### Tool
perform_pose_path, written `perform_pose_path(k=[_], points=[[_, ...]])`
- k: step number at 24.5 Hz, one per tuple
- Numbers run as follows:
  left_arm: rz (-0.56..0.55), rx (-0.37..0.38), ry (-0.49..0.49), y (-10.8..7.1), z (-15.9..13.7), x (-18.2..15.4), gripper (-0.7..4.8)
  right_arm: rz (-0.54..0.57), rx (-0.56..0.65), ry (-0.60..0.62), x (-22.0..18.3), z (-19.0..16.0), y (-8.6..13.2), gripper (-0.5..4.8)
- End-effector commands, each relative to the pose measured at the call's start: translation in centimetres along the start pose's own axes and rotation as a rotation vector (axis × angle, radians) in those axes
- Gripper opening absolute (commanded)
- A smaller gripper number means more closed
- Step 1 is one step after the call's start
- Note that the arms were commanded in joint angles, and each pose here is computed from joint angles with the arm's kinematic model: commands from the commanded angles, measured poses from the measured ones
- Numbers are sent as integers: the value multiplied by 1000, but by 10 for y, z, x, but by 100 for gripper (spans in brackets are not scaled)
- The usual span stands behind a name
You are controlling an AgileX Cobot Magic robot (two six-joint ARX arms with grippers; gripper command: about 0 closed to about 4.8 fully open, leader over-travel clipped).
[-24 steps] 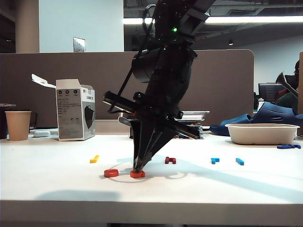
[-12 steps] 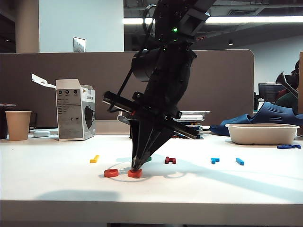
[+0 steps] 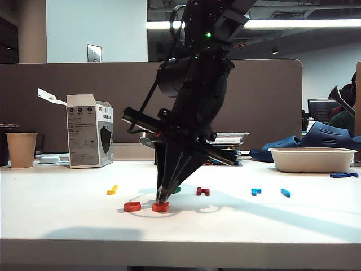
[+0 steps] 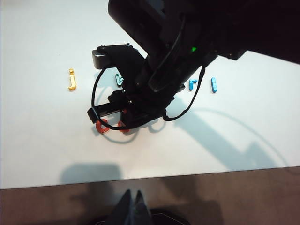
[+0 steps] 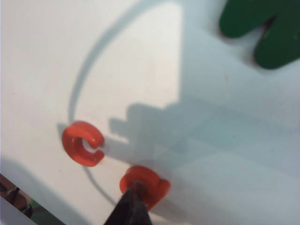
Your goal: Select the appropriate letters from the row of letter magnets placed on the table to arrange into the word "car".
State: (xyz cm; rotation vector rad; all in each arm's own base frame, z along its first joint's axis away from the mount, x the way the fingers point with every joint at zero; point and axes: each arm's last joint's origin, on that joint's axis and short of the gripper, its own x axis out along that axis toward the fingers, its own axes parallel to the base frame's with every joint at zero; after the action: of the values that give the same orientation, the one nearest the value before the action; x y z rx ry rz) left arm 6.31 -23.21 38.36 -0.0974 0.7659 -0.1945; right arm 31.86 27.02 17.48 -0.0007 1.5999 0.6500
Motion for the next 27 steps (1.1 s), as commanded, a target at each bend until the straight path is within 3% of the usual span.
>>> perform_pose_path(k=[1, 8, 15, 17, 20, 25, 27], points=[[0, -1, -10, 1, 1, -1, -5, 15, -12, -30, -10, -1, 5, -6], [0, -1, -10, 1, 1, -1, -5, 11, -42, -89, -39, -5, 6, -6], [1, -1, -11, 1, 1, -1, -5, -84, -70, -179, -101, -20, -24, -6], [1, -1, -11, 1, 1, -1, -5, -156, -14, -193, -118, -27, -36, -6], [1, -1, -11, 1, 1, -1, -5, -249, 174, -206, -125, -30, -51, -5], [0, -1, -11, 1, 1, -1, -5, -299, 331, -280, -125, -26, -53, 116], [1, -1, -11, 1, 1, -1, -5, -329, 382, -305, -126, -25, -54, 119]])
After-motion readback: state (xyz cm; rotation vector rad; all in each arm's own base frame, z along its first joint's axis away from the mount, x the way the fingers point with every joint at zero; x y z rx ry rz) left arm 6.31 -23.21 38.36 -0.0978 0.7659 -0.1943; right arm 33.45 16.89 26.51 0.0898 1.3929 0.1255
